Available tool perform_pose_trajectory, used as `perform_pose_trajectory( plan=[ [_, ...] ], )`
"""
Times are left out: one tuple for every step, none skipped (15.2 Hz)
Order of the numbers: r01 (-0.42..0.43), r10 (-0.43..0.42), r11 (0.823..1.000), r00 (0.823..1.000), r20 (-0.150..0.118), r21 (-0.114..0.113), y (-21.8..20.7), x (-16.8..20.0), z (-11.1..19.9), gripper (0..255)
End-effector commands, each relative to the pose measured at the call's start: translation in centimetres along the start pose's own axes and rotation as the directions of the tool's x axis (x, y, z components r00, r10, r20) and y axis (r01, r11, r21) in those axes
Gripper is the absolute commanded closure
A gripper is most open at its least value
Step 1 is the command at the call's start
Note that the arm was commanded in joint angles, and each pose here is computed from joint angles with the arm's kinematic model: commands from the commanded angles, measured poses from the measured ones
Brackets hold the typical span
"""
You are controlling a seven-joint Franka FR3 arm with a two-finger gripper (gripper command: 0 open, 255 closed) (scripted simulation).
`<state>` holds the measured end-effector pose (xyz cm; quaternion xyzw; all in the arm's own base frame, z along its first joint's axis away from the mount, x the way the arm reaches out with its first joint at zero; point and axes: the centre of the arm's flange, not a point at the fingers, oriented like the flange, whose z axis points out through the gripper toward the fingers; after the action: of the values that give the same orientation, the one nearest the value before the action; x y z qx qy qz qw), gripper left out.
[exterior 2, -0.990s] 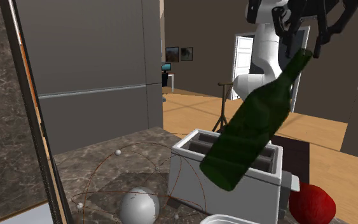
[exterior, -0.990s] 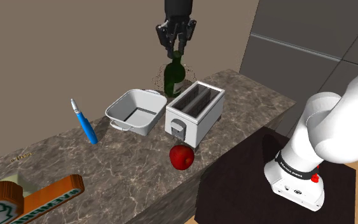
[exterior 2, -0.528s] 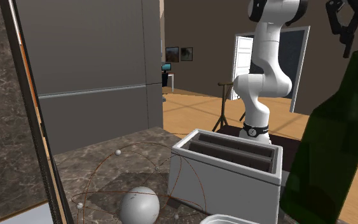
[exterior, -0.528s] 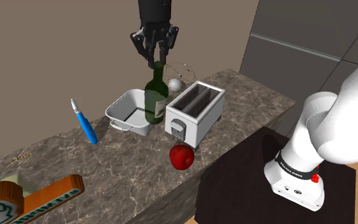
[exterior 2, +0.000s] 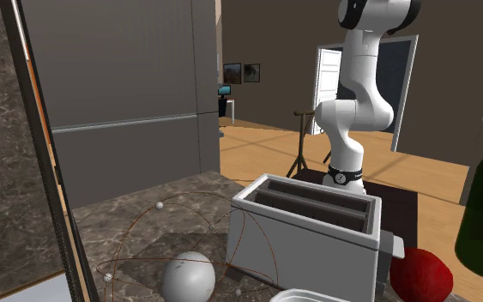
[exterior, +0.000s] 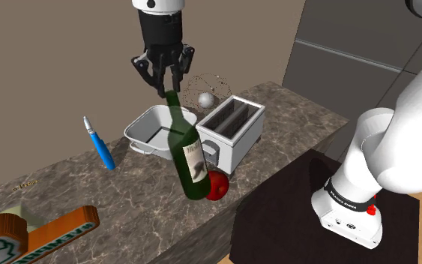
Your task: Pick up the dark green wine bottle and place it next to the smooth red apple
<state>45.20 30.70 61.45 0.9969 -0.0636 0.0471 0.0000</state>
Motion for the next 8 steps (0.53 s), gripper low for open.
perform_pose_trajectory(
  plan=[
    [-0.001,0.001,1.000,1.000,-0.001,0.000,0.0,-0.1,1.1,255],
    [-0.001,0.001,1.000,1.000,-0.001,0.000,0.0,-0.1,1.7,255],
    [-0.001,0.001,1.000,1.000,-0.001,0.000,0.0,-0.2,2.2,255],
    [-0.001,0.001,1.000,1.000,-0.001,0.000,0.0,-0.2,2.7,255],
    [-0.001,0.001,1.000,1.000,-0.001,0.000,0.0,-0.2,3.2,255],
    [-0.001,0.001,1.000,1.000,-0.001,0.000,0.0,-0.3,3.8,255],
    [-0.001,0.001,1.000,1.000,-0.001,0.000,0.0,-0.3,4.3,255],
    [-0.001,0.001,1.000,1.000,-0.001,0.000,0.0,-0.4,4.8,255]
  ],
)
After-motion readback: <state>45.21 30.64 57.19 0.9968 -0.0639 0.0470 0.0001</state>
